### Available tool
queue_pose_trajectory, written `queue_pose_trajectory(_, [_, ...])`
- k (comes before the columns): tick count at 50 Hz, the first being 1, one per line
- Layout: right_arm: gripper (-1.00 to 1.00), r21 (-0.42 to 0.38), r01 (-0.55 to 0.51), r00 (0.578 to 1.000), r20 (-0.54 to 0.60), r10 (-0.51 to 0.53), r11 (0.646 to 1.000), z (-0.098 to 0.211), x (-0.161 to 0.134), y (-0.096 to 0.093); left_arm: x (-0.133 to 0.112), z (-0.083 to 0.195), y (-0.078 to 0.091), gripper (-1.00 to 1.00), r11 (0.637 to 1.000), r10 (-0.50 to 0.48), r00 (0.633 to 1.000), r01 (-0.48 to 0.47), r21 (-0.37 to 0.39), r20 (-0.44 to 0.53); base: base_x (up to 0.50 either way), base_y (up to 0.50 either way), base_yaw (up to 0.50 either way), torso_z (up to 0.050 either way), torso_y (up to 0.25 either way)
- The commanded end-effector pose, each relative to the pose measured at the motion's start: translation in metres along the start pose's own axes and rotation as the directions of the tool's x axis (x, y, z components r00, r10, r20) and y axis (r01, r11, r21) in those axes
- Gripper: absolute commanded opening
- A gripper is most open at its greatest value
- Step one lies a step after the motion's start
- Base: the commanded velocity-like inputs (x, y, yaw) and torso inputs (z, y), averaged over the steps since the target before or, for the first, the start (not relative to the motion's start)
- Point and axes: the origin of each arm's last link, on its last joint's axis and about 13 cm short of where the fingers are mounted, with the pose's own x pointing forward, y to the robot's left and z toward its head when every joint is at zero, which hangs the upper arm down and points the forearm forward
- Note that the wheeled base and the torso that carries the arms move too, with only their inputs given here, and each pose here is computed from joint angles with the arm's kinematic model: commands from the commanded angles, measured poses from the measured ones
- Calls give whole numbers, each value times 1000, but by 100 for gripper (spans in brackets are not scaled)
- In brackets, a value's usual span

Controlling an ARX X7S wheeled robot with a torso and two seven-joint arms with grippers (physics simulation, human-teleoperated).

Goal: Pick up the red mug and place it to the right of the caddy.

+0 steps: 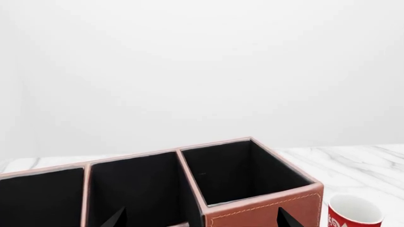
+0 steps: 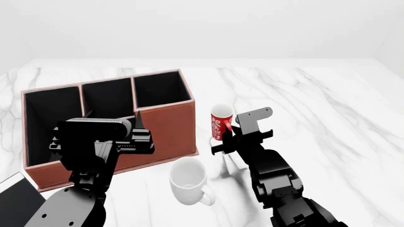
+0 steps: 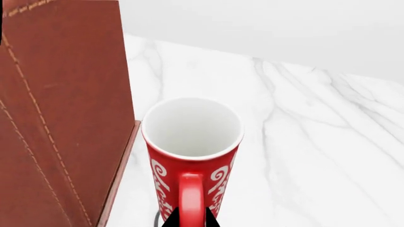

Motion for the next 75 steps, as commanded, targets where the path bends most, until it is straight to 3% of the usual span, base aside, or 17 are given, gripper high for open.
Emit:
queue_pose_trajectory(1, [-100, 1, -8, 1000, -3, 8, 1000, 7, 3, 6, -1, 0, 1, 100, 1000, 1, 1000, -1, 0, 0, 0, 0, 0, 0, 0])
queue_pose_trajectory(45, [-100, -22, -2, 995, -95, -1, 1000, -9, -1, 10, -2, -2, 2, 100, 1000, 5, 1000, -5, 0, -3, 0, 0, 0, 0, 0])
queue_pose_trajectory(46, [100, -22, 4, 995, -100, -7, 1000, -9, -1, 11, -2, -2, 3, 100, 1000, 6, 1000, -6, -1, -3, 0, 0, 0, 0, 0])
queue_pose_trajectory(67, [100, -27, -5, 995, -101, 2, 1000, -6, -1, 9, -3, 0, 3, 100, 1000, 6, 1000, -6, 0, 3, 0, 0, 0, 0, 0])
queue_pose_trajectory(75, [100, -17, -80, 992, -98, 78, 997, -21, -6, 1, -3, 1, 4, 100, 1000, 10, 1000, -10, 0, 3, 0, 0, 0, 0, 0])
